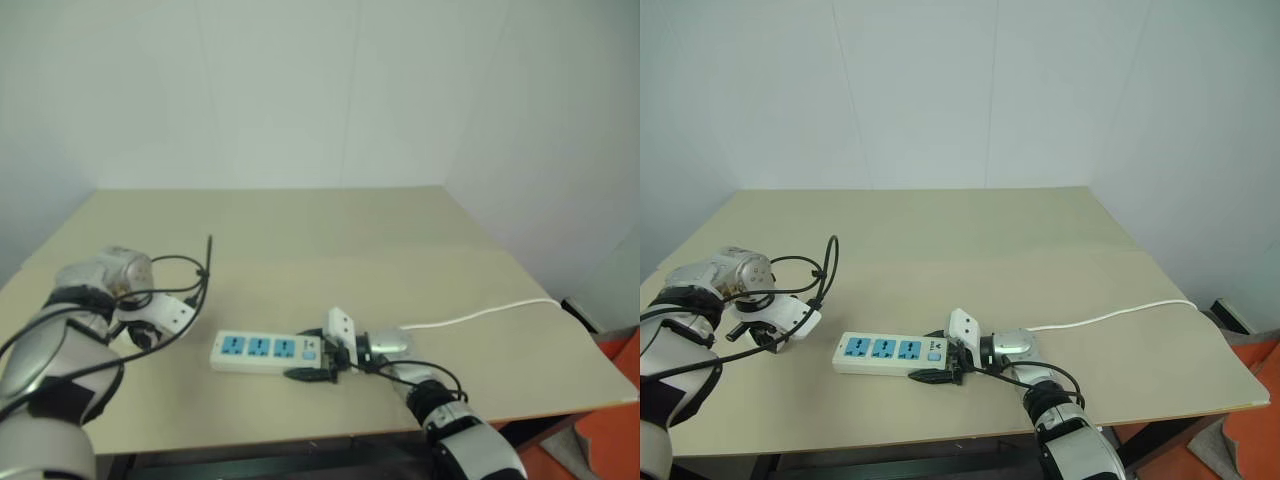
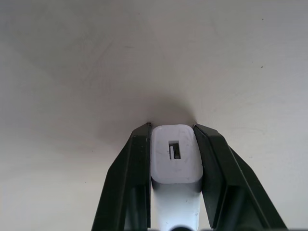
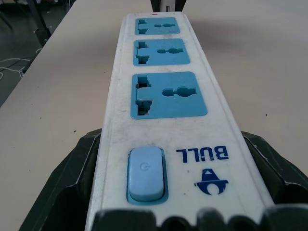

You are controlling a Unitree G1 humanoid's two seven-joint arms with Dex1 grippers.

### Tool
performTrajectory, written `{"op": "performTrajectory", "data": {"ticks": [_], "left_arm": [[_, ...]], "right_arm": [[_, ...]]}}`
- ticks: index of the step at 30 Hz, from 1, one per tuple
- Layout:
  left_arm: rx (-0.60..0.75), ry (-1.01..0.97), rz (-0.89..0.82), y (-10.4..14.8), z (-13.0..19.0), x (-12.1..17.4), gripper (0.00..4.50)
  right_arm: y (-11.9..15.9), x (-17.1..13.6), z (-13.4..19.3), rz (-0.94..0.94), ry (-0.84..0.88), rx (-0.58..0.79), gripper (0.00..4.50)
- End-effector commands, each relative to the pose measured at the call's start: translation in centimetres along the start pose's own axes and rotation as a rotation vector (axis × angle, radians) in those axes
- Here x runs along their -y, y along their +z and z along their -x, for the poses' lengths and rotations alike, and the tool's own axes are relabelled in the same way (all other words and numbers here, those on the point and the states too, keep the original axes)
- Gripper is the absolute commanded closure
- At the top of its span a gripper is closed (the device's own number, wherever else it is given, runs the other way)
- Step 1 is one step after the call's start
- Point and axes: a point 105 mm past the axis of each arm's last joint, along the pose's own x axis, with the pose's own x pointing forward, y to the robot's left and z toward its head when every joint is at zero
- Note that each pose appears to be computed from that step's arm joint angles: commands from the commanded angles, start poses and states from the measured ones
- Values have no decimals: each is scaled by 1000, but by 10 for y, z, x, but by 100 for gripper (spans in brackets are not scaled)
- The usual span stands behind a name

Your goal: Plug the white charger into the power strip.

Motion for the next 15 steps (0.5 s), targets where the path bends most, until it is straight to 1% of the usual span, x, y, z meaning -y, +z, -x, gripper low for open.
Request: {"op": "performTrajectory", "data": {"ticks": [1, 4, 6, 7, 10, 12, 13, 14, 15], "left_arm": [[22, 4, 21, -3, 7, 1, 349], [83, 56, 16, 6, 16, -7, 349], [178, 140, 18, 19, 31, -22, 349], [247, 185, 15, 28, 42, -30, 349], [531, 353, 24, 63, 83, -55, 349], [676, 401, 25, 76, 100, -61, 349], [725, 413, 25, 80, 105, -62, 349], [815, 440, 40, 87, 113, -64, 349], [876, 456, 50, 91, 118, -66, 349]], "right_arm": [[-8, -8, -5, -36, 20, -12, 107], [-8, -8, -5, -36, 20, -12, 107], [-9, -9, -5, -37, 23, -13, 107], [-9, -10, -5, -37, 26, -15, 107], [-10, -11, -5, -36, 36, -20, 107], [-10, -11, -6, -36, 40, -21, 107], [-10, -12, -6, -36, 42, -21, 107], [-10, -12, -7, -35, 44, -20, 107], [-9, -12, -8, -35, 46, -19, 107]]}}
